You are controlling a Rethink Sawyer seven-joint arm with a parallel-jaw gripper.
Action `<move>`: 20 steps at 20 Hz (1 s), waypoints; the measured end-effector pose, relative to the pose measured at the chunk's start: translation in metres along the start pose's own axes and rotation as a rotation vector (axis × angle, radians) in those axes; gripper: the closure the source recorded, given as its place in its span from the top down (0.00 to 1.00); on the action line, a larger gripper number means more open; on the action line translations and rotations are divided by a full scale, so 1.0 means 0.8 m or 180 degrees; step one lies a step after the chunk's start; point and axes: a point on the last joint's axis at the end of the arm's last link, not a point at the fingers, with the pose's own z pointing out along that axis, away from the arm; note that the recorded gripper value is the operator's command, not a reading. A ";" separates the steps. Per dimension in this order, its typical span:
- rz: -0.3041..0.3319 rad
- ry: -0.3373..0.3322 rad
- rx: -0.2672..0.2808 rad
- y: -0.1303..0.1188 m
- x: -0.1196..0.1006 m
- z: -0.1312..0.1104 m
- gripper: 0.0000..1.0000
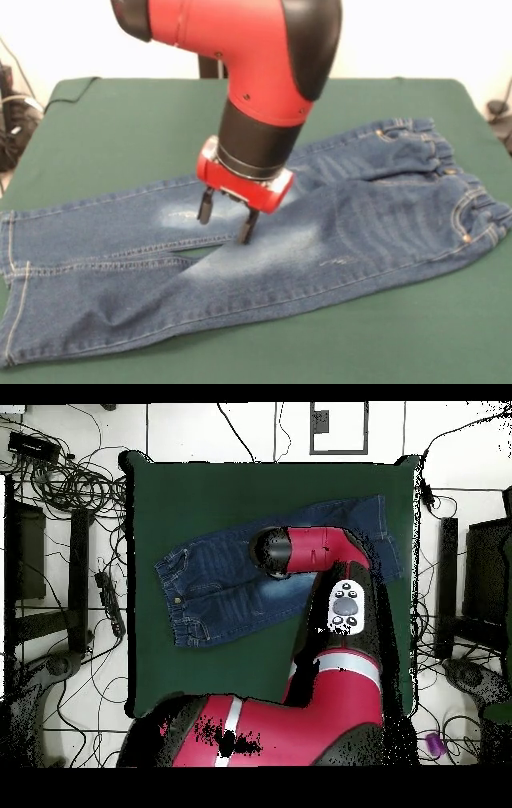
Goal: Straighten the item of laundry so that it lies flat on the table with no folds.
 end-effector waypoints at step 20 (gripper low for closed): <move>0.0151 0.0019 -0.0027 0.052 0.030 0.008 1.00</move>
